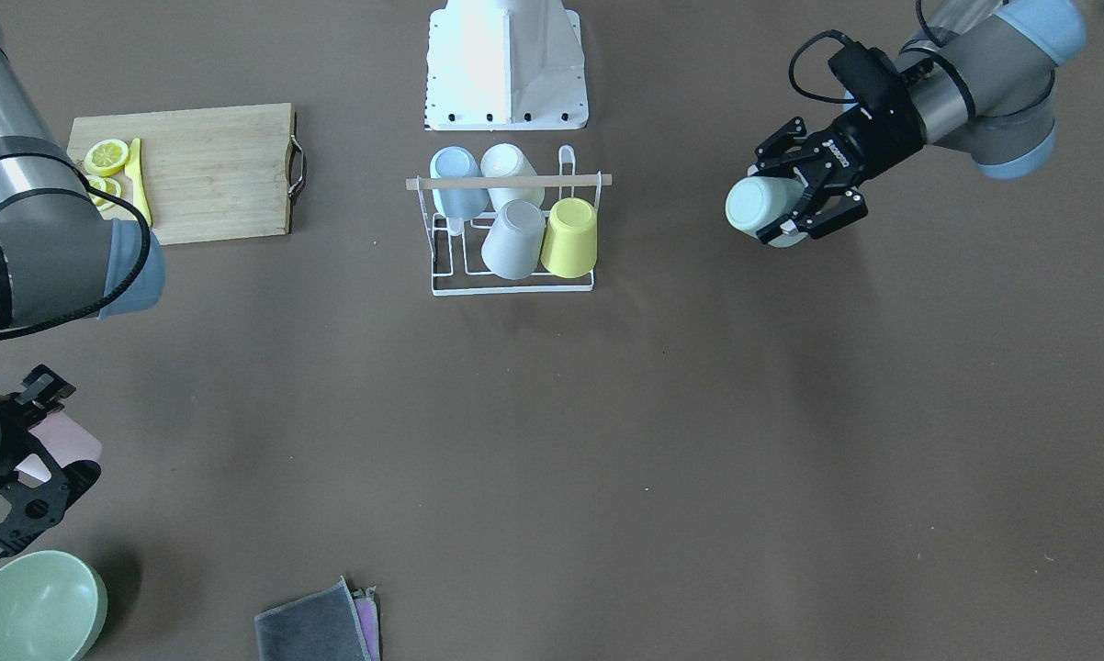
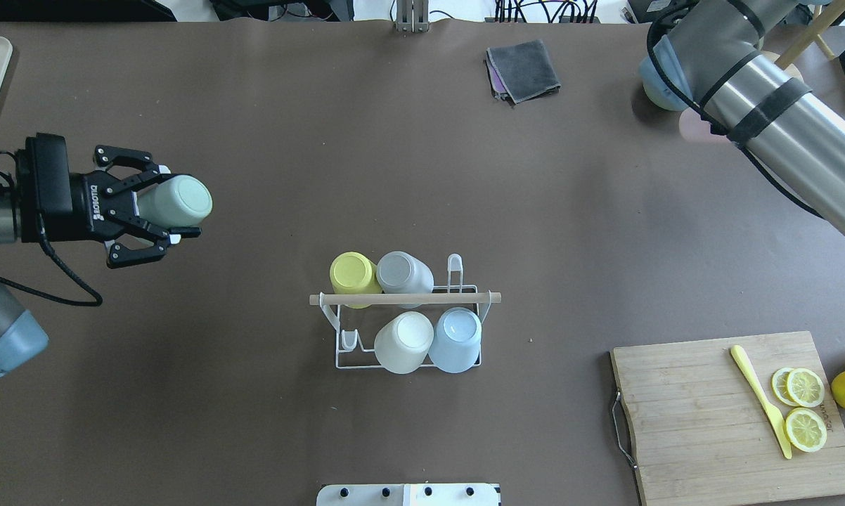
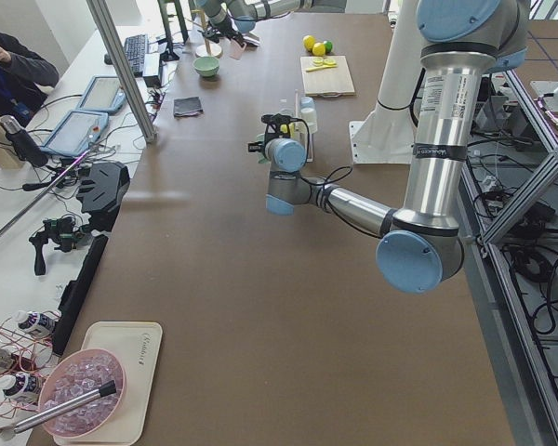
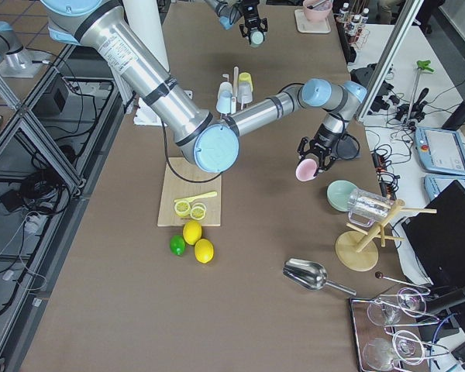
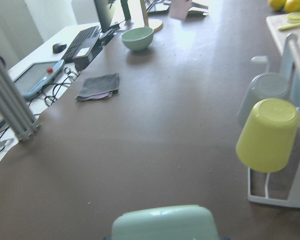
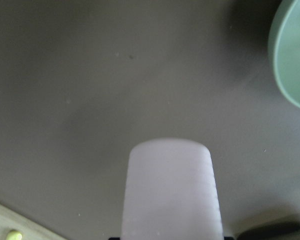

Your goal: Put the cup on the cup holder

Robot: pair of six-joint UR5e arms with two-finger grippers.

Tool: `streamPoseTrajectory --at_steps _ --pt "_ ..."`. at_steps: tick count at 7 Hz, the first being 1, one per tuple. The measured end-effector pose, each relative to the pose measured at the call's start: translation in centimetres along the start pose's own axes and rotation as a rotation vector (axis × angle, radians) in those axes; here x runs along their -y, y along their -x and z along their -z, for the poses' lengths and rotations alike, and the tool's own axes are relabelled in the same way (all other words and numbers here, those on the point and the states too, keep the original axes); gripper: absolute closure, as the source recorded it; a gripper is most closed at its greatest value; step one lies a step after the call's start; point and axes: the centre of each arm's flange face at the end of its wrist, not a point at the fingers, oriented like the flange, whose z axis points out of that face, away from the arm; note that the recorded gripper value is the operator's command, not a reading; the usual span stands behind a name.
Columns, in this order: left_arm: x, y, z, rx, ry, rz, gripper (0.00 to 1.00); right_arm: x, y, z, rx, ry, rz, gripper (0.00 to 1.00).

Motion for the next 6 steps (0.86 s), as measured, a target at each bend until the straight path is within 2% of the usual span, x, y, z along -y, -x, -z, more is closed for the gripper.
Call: streamPoseTrajectory --at_steps 2,3,5,6 --pt "1.0 -5.9 -2.1 -0.078 -0.19 -0.029 1.0 -1.7 -1.2 0.2 0.045 -0.314 0.01 0.59" --pt "1.8 -7.6 -2.8 -0.093 -0.274 -0.037 1.0 -2.3 -1.2 0.4 0.057 -0.444 0.014 0.59" --pt "4.6 -9.2 -6.3 -0.097 -0.408 -0.038 1.0 -1.7 0.7 2.7 0.055 -0.648 0.059 0.6" --pt "5.2 -9.7 -8.2 -0.099 -0.449 -0.031 1.0 -1.5 1.6 3.7 0.05 -0.721 0.102 0.6"
